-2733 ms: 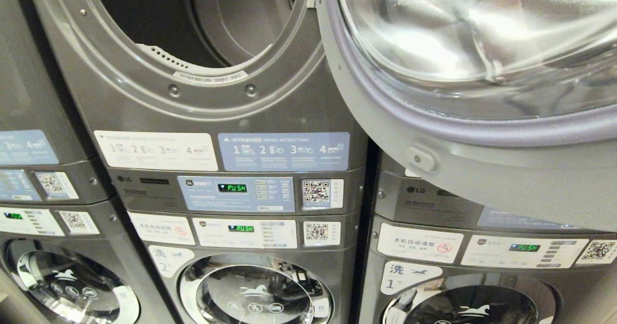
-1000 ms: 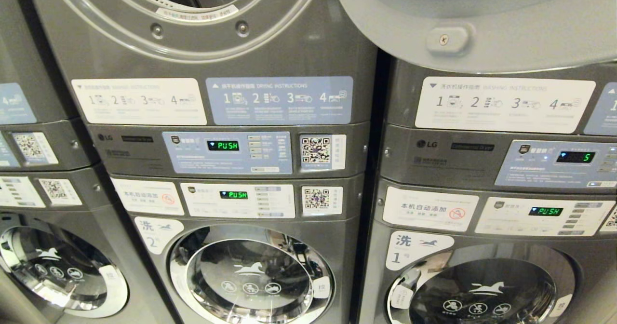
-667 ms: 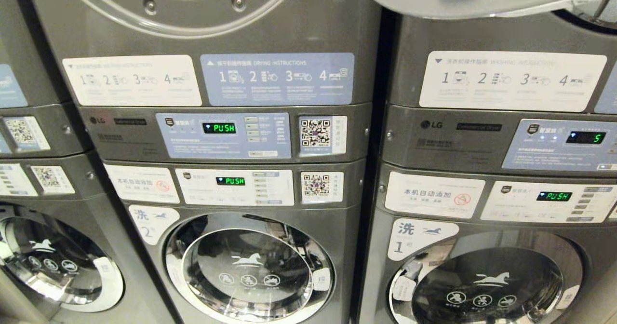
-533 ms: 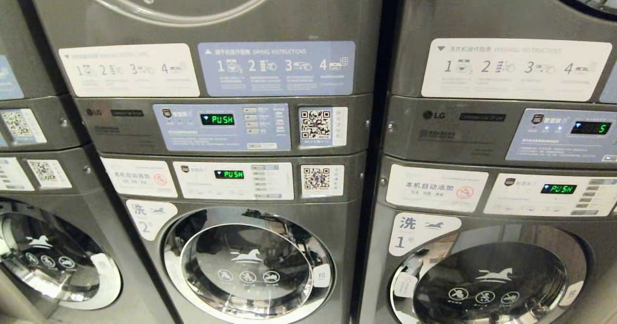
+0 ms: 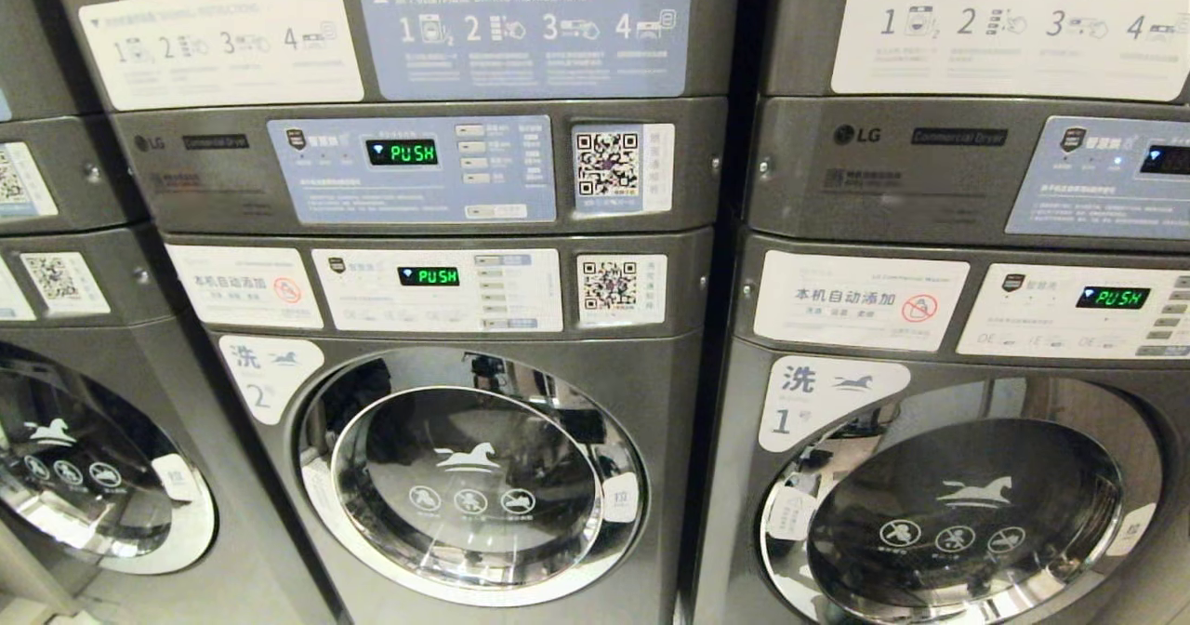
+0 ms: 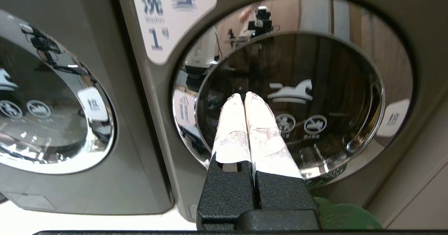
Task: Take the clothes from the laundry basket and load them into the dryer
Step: Take the clothes out of the basket
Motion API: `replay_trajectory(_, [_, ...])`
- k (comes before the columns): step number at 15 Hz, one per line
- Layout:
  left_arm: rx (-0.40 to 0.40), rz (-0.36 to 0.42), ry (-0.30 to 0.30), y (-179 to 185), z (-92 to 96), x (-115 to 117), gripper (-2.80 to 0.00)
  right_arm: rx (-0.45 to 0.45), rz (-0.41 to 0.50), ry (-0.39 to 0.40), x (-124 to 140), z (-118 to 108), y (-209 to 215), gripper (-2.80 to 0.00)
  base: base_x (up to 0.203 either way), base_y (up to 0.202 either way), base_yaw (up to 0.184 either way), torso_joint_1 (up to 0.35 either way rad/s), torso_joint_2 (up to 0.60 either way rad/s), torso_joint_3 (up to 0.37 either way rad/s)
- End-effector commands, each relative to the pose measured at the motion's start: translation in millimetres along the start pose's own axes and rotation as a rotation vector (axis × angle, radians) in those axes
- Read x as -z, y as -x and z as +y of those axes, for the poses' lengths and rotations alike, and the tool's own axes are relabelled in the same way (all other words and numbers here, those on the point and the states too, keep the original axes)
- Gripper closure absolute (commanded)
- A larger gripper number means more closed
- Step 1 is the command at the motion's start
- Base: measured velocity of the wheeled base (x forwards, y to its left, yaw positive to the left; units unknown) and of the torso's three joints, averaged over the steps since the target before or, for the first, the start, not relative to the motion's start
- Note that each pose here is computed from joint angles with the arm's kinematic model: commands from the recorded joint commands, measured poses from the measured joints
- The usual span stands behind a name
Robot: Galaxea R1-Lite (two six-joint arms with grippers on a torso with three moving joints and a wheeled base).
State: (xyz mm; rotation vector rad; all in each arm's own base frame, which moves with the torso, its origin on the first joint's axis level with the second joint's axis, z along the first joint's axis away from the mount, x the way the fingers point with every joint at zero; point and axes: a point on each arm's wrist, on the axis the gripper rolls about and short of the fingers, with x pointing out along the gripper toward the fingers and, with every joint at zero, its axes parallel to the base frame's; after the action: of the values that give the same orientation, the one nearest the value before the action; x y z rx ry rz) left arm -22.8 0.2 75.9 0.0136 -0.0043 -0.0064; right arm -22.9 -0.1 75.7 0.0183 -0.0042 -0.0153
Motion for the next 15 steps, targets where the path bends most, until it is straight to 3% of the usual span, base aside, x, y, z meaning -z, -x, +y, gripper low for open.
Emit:
replay_trajectory(1, [0.000,0.000,0.000,0.0,0.0,0.0,0.00,0.000,0.001,0.000,-0.1,0.0,-0.1,0.00,0.000,0.000,0.000,-0.151,0.49,0.326])
replay_trajectory(11, [0.000,0.000,0.000,0.0,0.0,0.0,0.00,0.000,0.001,0.000,-0.1,0.0,-0.1,0.00,0.000,0.000,0.000,-0.106,0.46,0.351])
replay_trajectory(15, [0.000,0.000,0.000,0.0,0.0,0.0,0.00,0.000,0.001,0.000,-0.1,0.0,-0.1,0.00,0.000,0.000,0.000,0.005,0.06,0.038])
